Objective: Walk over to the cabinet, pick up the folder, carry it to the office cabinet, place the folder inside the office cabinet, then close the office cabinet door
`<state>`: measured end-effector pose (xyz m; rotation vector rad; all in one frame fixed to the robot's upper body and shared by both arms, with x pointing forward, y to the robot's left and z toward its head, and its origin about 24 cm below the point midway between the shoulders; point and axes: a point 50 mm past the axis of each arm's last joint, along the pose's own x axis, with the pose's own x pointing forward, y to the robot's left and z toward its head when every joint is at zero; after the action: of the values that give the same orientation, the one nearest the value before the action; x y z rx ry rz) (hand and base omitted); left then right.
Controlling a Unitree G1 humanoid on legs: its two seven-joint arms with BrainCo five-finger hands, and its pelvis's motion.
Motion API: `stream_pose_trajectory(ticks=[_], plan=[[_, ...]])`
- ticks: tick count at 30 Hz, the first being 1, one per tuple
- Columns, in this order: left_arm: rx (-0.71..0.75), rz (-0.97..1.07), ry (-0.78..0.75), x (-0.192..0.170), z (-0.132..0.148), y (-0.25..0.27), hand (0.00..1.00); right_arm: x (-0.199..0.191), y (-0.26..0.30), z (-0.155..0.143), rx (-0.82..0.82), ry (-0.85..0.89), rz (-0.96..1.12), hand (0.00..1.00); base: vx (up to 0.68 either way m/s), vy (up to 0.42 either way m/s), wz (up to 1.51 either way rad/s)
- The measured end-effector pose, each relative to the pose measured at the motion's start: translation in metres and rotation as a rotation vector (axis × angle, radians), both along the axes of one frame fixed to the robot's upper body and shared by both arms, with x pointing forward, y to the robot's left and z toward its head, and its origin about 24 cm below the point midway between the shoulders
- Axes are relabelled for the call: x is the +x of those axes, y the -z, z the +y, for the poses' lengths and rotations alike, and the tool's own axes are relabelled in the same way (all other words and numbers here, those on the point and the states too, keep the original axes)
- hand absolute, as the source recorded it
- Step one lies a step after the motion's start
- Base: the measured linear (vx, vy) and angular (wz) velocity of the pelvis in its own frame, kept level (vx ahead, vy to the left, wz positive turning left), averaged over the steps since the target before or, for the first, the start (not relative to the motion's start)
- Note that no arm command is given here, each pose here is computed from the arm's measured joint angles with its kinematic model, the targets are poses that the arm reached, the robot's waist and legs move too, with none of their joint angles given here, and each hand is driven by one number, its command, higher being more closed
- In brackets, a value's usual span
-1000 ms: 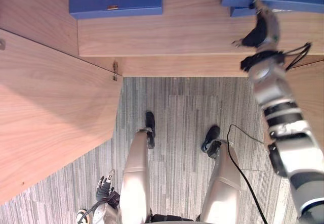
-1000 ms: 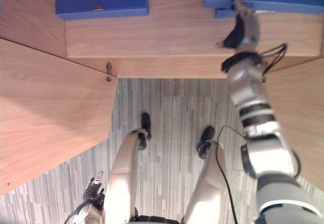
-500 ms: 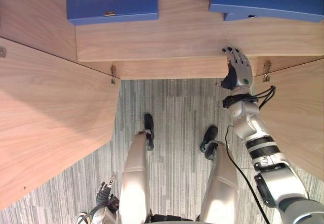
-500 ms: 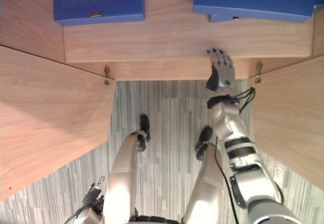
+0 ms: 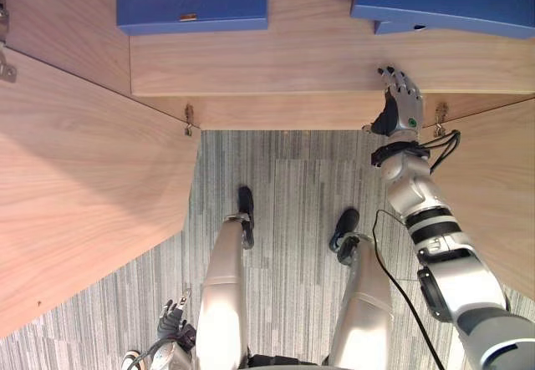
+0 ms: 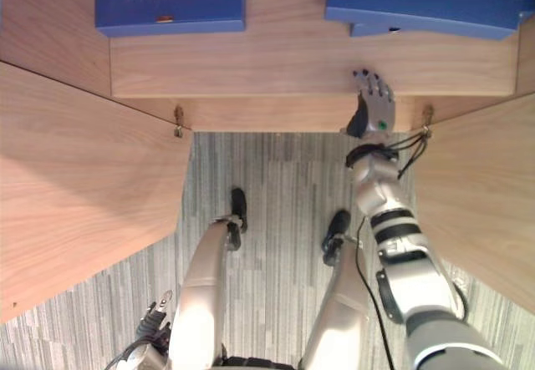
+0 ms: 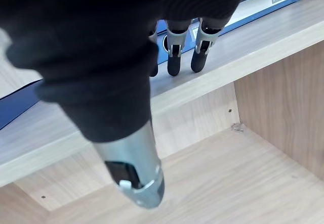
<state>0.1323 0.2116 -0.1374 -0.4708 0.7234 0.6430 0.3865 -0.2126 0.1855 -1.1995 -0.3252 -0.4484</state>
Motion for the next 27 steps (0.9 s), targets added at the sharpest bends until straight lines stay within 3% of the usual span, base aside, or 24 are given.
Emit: stream_pose_trajectory(ticks=[15,27], plan=[[-0.003,-0.011,-0.011,0.002,-0.001,-0.001,0.00,0.012,-0.040,-0.005,0.134,0.009,-0.043,0.00,0.00,0.034,0.01],[0.014,-0.081,-0.037,0.012,0.003,-0.010,0.00,0.006,-0.117,-0.056,0.251,0.078,-0.148,0.00,-0.01,0.012,0.03]])
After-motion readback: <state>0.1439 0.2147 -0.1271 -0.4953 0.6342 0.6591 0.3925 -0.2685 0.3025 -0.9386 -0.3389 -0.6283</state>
